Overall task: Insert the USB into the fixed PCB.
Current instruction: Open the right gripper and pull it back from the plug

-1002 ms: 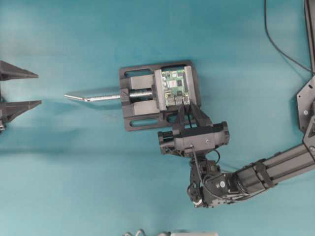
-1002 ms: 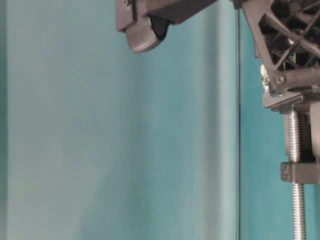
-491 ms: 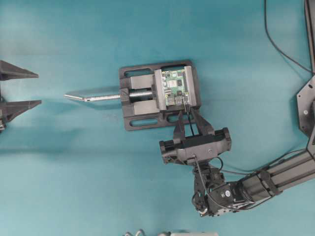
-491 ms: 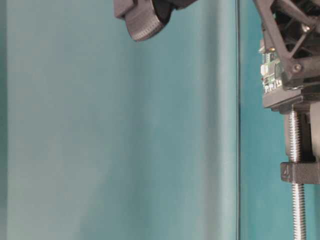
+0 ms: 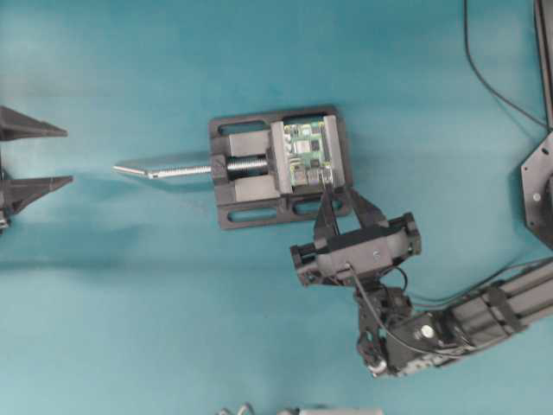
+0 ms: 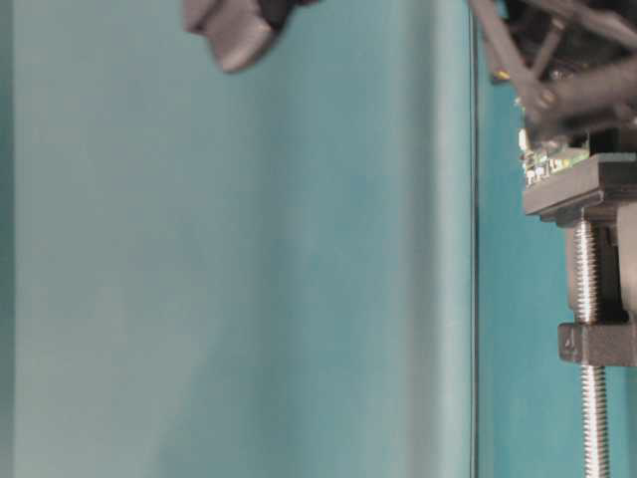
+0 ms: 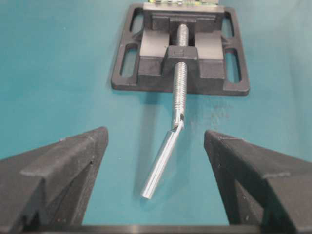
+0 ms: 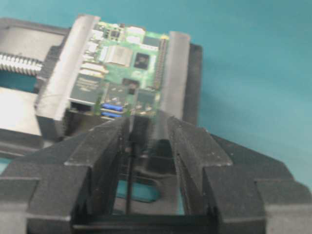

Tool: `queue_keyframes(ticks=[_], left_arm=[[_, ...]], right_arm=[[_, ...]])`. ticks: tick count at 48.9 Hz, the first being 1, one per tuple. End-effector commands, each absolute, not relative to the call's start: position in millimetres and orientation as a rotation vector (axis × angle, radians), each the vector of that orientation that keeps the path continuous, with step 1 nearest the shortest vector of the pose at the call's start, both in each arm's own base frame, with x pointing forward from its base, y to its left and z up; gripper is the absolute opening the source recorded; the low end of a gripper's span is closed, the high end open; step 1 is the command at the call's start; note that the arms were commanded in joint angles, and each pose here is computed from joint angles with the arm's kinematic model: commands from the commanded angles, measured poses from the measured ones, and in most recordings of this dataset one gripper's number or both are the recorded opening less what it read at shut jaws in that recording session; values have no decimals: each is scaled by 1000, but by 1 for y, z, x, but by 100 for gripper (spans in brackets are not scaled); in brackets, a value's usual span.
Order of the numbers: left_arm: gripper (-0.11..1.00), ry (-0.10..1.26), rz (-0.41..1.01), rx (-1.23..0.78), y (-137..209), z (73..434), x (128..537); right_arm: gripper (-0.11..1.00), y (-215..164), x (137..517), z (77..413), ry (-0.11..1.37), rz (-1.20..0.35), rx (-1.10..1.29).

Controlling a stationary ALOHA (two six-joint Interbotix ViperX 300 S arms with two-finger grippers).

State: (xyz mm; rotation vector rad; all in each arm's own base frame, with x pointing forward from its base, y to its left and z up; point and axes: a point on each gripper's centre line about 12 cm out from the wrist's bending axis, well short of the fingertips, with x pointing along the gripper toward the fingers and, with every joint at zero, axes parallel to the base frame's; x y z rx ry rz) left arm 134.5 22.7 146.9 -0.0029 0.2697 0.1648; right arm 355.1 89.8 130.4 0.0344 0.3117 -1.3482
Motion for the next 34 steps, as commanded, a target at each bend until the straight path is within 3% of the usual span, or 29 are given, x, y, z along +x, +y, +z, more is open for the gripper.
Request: queue_keyframes(ticks=[1, 11, 23, 34], left_arm=[[96, 259, 166, 2, 23, 151, 137], [96, 261, 166, 1, 23, 151, 137], [96, 261, 166, 2, 23, 151, 137], [96, 259, 166, 1, 23, 151, 137]], right_arm=[[44, 93, 351, 153, 304, -1319, 78], [44, 86, 323, 161, 327, -1253, 74], [45, 58, 288, 160, 315, -958, 94], [44, 27, 252, 158, 256, -836, 123]])
